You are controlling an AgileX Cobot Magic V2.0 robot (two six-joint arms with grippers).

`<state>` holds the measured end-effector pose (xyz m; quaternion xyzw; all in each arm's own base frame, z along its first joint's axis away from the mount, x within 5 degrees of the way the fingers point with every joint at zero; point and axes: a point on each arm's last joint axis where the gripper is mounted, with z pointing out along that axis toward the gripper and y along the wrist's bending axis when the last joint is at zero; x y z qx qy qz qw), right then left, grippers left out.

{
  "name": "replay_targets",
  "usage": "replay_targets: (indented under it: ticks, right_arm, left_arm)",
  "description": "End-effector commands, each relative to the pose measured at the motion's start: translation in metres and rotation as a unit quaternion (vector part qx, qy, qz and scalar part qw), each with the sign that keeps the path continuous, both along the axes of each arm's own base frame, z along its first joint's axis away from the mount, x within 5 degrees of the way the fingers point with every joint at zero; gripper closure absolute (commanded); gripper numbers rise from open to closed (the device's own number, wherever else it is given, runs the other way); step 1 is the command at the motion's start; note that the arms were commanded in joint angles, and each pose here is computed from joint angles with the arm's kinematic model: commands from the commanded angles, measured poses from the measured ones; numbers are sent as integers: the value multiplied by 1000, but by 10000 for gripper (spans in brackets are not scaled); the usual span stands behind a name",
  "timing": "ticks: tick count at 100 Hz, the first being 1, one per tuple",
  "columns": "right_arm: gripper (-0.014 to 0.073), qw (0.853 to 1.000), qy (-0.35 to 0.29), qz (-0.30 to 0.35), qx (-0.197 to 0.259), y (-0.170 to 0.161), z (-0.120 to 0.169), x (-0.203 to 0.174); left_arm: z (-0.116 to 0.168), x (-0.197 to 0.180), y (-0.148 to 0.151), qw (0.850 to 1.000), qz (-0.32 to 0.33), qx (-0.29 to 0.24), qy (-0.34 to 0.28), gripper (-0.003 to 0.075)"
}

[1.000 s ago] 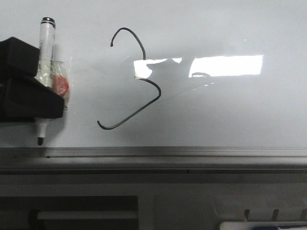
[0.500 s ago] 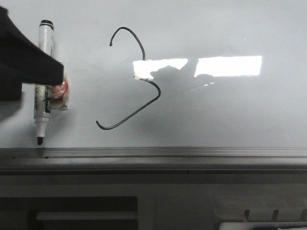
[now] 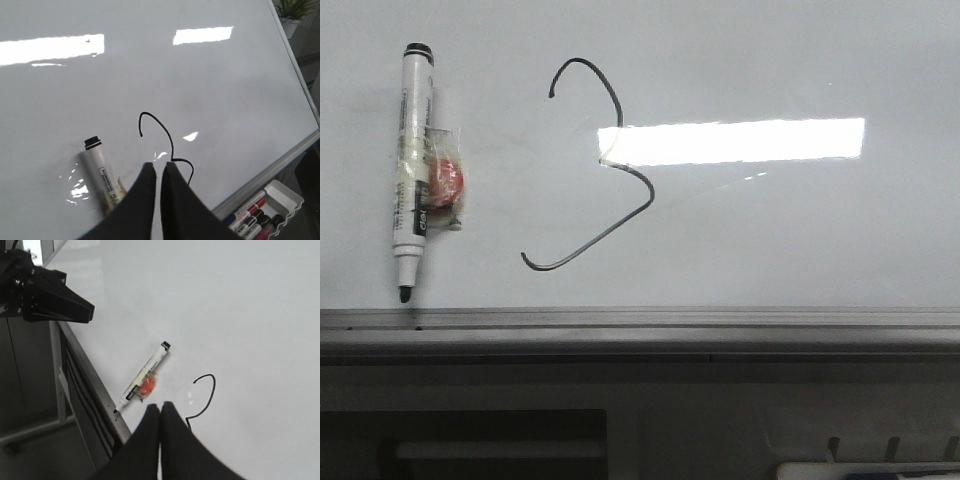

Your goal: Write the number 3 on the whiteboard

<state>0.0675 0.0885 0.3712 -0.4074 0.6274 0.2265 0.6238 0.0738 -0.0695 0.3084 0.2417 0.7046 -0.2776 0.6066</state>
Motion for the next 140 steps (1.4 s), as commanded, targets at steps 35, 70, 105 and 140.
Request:
replay_targets:
  ticks: [35,70,105,140]
  right_arm:
    - [656,988,-90,-13,122,-53,-89,-40]
    - [656,988,-90,-12,122,-56,-108,-42]
    - [656,988,-90,-12,122,-56,-108,-42]
    - [656,988,-90,-12,122,-56,-108,-42]
  left_arm:
    - [-2,-29,26,997,-10,72,-22,741]
    - [-3,-33,28,997,-12,70,-20,741]
    - [-3,-33,28,997,-12,70,-20,741]
    - [-2,-33,28,997,-12,68,-22,741]
